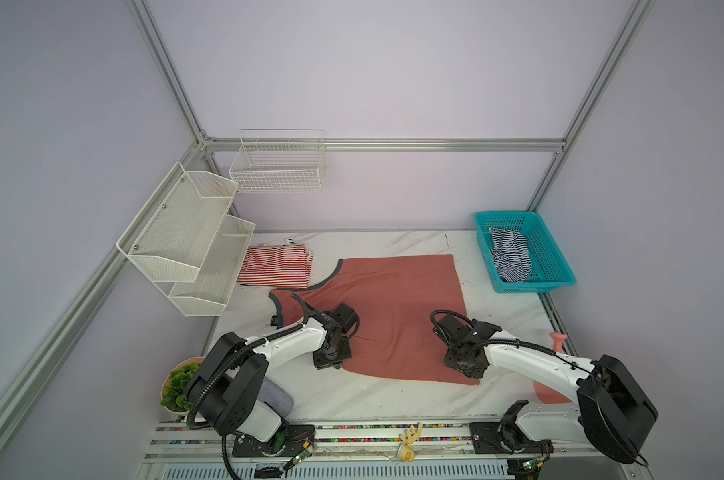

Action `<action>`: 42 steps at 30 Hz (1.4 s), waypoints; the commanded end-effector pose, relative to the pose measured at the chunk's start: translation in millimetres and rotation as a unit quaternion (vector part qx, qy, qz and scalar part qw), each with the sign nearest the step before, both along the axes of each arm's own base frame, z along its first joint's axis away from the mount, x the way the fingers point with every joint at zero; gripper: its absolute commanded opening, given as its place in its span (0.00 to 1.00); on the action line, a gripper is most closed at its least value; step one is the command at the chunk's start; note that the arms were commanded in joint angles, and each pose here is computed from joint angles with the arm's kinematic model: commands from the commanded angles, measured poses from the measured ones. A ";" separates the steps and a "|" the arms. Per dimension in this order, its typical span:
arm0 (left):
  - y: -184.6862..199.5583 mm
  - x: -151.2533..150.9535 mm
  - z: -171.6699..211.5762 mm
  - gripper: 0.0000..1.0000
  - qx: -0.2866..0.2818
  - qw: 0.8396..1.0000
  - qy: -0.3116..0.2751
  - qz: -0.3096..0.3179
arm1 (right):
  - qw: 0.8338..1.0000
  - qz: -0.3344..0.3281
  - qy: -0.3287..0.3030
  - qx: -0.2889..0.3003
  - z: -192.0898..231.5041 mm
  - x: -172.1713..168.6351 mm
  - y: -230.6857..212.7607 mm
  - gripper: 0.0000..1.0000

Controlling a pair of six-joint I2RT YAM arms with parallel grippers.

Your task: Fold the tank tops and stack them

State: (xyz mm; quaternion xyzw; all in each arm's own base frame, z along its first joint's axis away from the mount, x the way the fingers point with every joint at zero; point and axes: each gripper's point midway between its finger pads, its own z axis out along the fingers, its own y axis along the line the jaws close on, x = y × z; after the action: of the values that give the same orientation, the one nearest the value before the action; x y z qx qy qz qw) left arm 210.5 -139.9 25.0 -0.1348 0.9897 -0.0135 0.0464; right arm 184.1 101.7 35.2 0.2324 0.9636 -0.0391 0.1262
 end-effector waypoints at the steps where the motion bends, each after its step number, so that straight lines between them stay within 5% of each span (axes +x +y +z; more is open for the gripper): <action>1: 0.5 10.5 8.5 0.00 0.002 1.000 -0.020 -0.014 | 1.000 -0.019 -0.001 0.009 3.1 -7.0 1.7 0.51; 11: 8.8 28.9 8.5 0.00 0.003 1.000 -0.027 -0.002 | 0.999 -0.015 0.028 -0.011 -7.6 -46.7 23.1 0.57; 42: 46.5 40.2 0.7 0.00 0.031 0.999 -0.019 0.032 | 0.998 -0.041 0.037 -0.020 -5.4 -82.3 25.2 0.55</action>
State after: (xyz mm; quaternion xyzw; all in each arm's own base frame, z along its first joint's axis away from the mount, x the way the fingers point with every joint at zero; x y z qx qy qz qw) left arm 235.8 -101.1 22.1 -0.1619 0.9854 0.0000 0.0520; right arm 107.2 141.2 27.9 0.2260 0.9687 -0.0552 0.0869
